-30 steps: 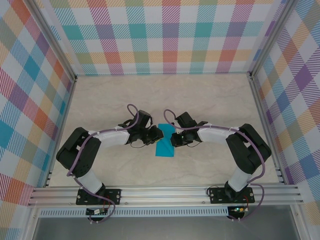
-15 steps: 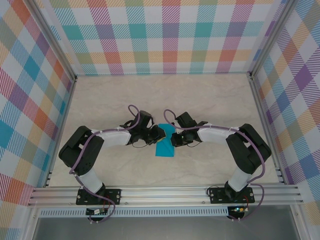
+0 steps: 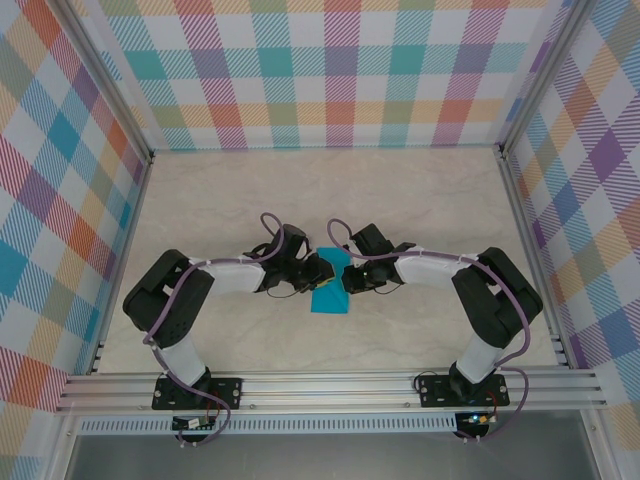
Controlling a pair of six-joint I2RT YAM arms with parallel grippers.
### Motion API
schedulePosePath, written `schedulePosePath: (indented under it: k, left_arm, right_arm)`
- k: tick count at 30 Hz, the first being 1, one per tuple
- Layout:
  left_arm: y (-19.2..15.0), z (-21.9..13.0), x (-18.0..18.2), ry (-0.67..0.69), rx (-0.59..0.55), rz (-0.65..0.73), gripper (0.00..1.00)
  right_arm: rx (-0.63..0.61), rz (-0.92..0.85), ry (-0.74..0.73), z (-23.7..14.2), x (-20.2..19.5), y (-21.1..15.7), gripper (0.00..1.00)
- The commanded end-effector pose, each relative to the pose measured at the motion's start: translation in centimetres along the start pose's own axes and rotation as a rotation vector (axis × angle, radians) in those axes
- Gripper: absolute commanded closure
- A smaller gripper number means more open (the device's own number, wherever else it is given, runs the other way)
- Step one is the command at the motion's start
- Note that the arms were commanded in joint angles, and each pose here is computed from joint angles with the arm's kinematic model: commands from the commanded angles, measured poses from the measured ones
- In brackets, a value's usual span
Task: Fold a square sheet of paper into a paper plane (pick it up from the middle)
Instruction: Fold the triangle a second time at the center of the table.
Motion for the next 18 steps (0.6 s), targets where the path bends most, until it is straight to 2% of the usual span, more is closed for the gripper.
schedulePosePath:
  k: [1, 18]
  left_arm:
    - [-0.4, 0.7, 0.3, 0.003, 0.02, 0.007, 0.81]
    - [-0.3, 2.0, 3.0, 0.061, 0.009, -0.013, 0.82]
  right_arm:
    - [-0.01, 0.0, -0.004, -0.1, -0.3, 0.2, 0.87]
    - [-0.01, 0.005, -0.002, 0.0, -0.3, 0.3, 0.86]
Point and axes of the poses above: each hand's point on the last joint's axis, 136 mm out from that joint toward the fingers, its own z axis out along the fingers, its own x axis along the line the jaws close on, y = z × x, the point moved 2 cm from there along -z, back along the fingers, and after that the axes turned 8 degrees about -z, right-handed, at the moved point
